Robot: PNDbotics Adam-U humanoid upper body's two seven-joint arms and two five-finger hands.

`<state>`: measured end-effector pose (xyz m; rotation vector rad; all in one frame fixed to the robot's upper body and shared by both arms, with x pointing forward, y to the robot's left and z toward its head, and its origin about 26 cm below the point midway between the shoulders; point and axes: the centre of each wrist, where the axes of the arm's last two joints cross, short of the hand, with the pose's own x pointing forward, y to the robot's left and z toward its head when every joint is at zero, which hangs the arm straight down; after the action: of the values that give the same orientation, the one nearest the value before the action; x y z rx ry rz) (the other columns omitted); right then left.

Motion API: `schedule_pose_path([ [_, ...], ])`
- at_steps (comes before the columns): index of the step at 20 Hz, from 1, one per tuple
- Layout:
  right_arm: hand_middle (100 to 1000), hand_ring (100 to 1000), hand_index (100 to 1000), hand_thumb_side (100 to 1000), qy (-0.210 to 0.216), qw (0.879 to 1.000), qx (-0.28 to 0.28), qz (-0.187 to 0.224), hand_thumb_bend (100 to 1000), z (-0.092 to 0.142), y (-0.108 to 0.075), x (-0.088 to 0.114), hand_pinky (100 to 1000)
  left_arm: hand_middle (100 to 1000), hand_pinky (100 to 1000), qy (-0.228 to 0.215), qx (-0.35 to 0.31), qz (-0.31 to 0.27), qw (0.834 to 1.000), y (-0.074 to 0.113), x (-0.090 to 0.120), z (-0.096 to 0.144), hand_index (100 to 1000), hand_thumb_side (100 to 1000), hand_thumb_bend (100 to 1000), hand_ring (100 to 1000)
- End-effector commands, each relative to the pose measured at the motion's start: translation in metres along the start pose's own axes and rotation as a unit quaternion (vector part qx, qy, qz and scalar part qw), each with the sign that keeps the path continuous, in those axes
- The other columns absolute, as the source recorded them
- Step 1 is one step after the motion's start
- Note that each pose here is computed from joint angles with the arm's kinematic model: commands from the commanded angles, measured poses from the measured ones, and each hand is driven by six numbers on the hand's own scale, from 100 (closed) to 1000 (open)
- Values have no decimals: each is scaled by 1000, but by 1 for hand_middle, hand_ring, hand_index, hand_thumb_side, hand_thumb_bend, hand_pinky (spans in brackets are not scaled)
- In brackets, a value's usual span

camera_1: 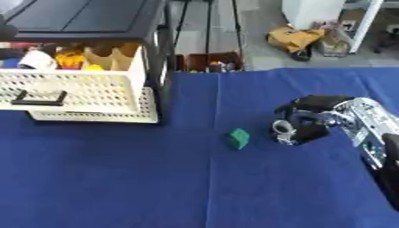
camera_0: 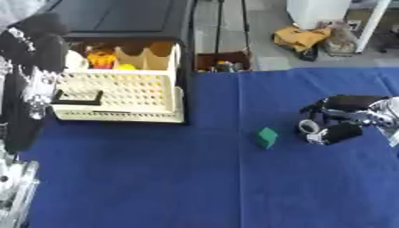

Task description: Pick up objects from table and place into drawer.

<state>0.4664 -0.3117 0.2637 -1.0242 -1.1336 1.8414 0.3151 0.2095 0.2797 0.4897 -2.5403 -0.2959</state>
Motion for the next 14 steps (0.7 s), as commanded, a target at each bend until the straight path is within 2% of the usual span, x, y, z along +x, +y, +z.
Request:
schedule_pose_path([
  [1, 744, 636, 984, 891, 16, 1000, 0, 11, 327, 3, -5, -7, 510, 683, 747, -13, 0, 0, 1000, 2, 5, -3, 813, 851, 511, 817],
  [8, 707, 555, 960, 874, 26, 1000, 7, 11, 271, 0, 2, -12, 486, 683, 747, -13, -2, 1, 1000, 1, 5, -3, 813, 854, 507, 818],
  [14, 707, 559, 937, 811, 18, 1000, 13, 8, 277, 1, 4, -12, 450, 683, 748, -11, -3, 2, 1000, 1, 5, -2, 812, 856, 499, 818],
])
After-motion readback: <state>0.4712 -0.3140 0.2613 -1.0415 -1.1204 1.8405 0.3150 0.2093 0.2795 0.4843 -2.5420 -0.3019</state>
